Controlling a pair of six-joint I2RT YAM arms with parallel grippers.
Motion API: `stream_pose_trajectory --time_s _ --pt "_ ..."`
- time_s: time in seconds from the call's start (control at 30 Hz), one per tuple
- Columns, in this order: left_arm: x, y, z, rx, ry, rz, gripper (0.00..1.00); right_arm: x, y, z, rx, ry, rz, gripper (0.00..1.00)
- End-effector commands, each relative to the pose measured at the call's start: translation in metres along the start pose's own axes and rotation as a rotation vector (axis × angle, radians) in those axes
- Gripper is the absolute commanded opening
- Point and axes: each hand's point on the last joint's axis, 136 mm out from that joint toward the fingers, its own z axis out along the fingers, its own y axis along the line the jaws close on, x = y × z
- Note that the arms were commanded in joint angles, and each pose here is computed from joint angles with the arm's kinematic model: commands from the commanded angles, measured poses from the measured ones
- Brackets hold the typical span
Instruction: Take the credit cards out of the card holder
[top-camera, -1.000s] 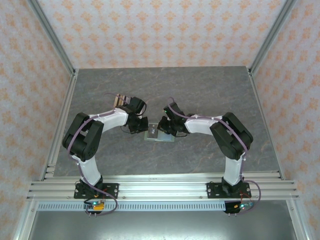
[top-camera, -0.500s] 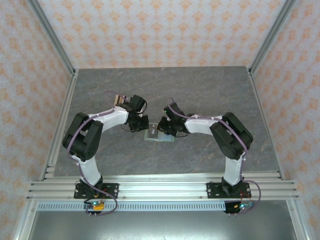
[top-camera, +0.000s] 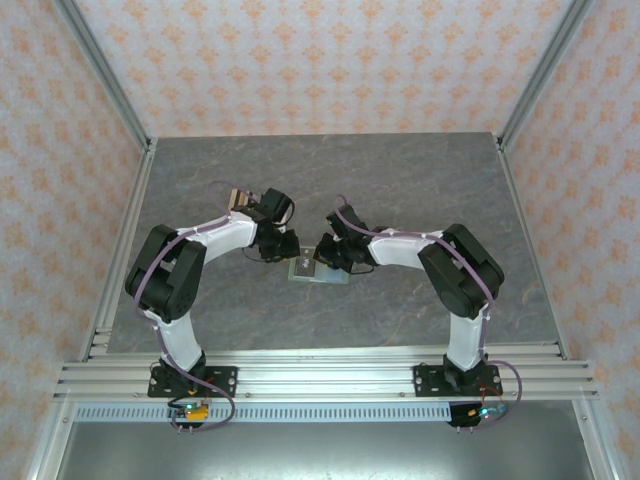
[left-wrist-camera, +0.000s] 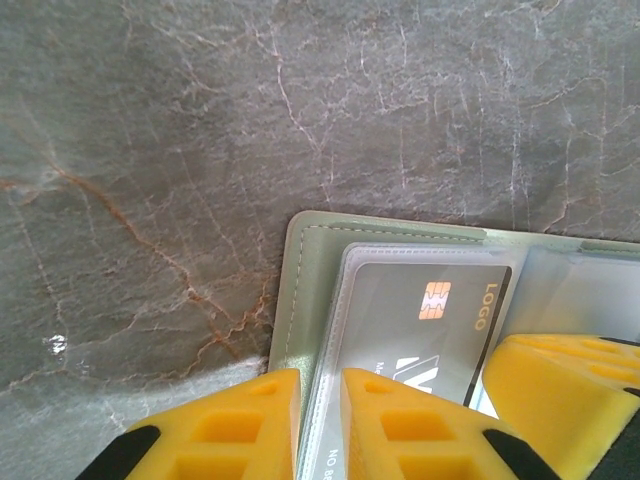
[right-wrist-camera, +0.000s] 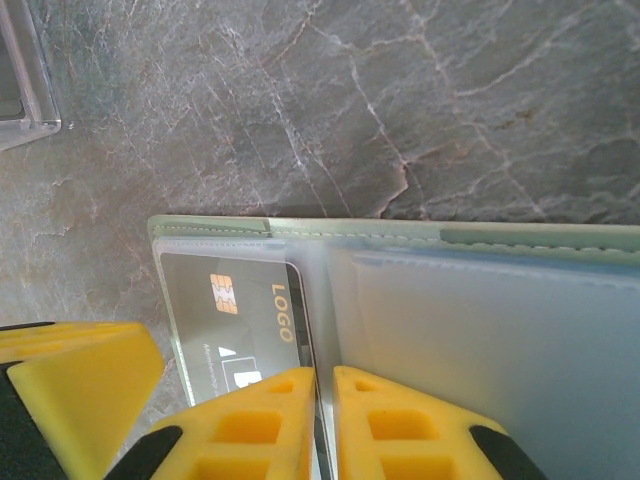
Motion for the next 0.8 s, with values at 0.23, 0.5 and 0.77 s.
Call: stream_pose_trajectory --time_s 0.23,0.5,0.77 --pt "0.008 0.002 0.013 -0.001 0.048 0.018 0.15 -0.001 -0.012 0.003 0.048 0.011 0.008 0.14" --pt "0.013 0.016 0.020 -0.060 0.064 0.013 0.08 -0.002 -0.016 0.001 0.056 0.003 0.011 0.12" --pt "0.023 0.030 0.031 -0.091 0.088 0.001 0.07 0.001 -0.007 0.006 -0.003 0.030 0.015 0.14"
